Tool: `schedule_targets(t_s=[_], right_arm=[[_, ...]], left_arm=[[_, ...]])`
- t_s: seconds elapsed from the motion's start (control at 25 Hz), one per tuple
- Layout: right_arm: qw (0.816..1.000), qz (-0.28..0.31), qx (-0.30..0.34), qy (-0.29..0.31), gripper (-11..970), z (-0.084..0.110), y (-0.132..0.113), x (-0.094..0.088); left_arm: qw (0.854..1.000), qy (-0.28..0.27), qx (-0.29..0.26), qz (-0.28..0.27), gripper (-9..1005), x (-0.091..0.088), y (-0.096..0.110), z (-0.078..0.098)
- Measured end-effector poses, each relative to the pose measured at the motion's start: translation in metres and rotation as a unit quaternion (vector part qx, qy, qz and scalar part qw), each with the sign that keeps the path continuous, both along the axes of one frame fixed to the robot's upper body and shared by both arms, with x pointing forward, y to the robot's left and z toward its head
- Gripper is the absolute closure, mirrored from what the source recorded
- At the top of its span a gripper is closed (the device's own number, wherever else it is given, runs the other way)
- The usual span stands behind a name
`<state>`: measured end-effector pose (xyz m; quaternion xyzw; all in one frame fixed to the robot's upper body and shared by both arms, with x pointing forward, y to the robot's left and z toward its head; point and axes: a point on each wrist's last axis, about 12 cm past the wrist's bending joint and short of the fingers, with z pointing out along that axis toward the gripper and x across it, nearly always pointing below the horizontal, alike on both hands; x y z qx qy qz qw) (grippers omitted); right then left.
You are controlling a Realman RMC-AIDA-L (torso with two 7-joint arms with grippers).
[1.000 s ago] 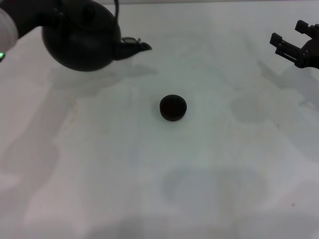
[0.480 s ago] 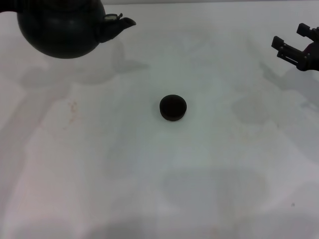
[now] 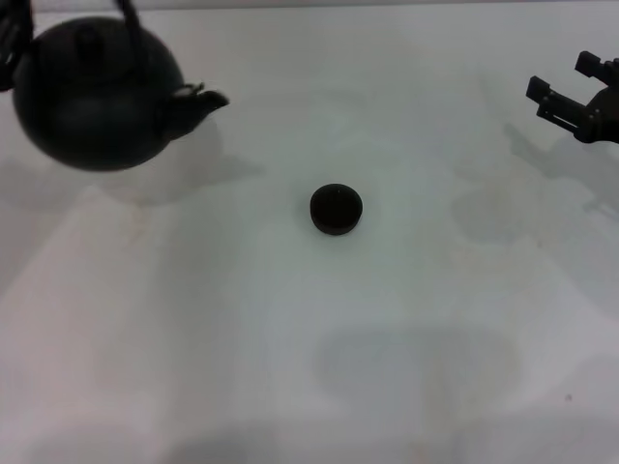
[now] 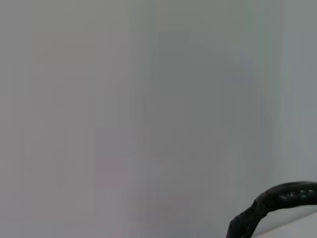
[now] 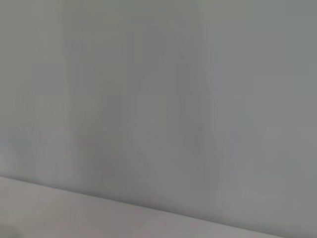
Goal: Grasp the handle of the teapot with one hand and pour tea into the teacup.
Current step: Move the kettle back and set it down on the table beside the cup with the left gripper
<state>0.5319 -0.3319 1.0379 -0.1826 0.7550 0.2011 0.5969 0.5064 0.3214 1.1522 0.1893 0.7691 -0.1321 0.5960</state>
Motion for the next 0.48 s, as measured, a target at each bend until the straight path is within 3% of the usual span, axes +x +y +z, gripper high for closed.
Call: schedule_targets(t_s=[0.24,0.48], right_arm=[[1.0,0.001,0.002,0.0,102,0.0,0.003,0.002],[1.0,0.004,0.0,0.0,102,0.0,0.006,0.004]], left_arm=[[0.999,-0.013,-0.033,-0.005,903,-0.023,0.032,-0.032],[0.998,-0.029,-0.05,0.007,903,-0.042,0.051,-0.064]])
